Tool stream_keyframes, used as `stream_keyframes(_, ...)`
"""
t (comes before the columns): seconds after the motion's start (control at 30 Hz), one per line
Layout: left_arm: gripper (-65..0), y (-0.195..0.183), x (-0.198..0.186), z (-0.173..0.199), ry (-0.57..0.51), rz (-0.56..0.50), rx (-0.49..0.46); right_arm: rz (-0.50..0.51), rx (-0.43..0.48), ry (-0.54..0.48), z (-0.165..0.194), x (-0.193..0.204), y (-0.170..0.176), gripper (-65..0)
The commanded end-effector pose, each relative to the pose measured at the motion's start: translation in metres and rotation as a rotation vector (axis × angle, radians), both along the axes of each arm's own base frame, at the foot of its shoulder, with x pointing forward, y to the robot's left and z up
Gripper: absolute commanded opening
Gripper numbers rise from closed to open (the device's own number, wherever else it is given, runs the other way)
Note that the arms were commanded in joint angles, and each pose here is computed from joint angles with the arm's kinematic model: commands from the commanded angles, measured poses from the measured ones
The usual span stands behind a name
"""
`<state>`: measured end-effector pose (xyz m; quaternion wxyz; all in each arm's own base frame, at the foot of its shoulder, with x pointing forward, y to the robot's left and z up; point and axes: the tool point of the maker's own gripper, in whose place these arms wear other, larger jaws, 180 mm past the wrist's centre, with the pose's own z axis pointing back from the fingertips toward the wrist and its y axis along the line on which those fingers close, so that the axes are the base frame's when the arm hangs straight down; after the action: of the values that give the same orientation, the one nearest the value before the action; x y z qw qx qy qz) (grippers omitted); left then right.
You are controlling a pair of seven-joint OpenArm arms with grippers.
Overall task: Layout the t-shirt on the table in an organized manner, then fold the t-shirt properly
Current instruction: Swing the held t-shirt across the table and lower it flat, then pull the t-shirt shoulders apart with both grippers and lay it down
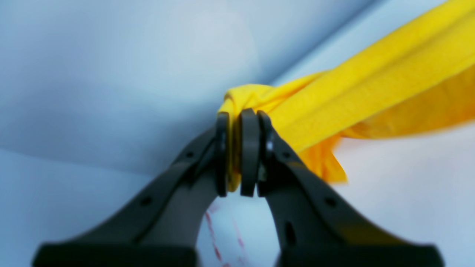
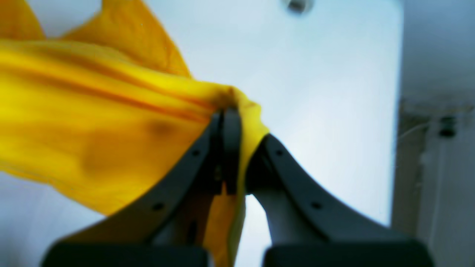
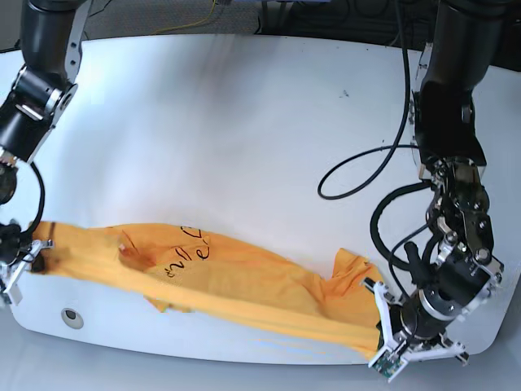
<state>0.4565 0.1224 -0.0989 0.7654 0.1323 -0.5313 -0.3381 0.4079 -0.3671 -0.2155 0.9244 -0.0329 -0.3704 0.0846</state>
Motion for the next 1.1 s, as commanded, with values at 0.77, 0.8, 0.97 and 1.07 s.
stream_keyframes(0.77, -61.9, 0.025, -0.116, -0.21, 0.494, 0.081, -0.013, 0.067, 0.18, 0.199, -0.124, -0.097, 0.1, -65.0)
stream_keyframes(0.8, -61.9, 0.026, -0.121, -0.215, 0.509, 0.082, -0.013, 0.068, 0.182, 0.209, -0.128, -0.102, 0.101, -65.0)
stream_keyframes(0.97, -61.9, 0.026, -0.143, -0.237, 0.576, 0.084, -0.007, 0.07, 0.191, 0.252, -0.143, -0.12, 0.108, -65.0)
stream_keyframes(1.07, -61.9, 0.028, -0.157, -0.247, 0.606, 0.088, 0.0, 0.073, 0.177, 0.265, -0.146, -0.13, 0.109, -65.0)
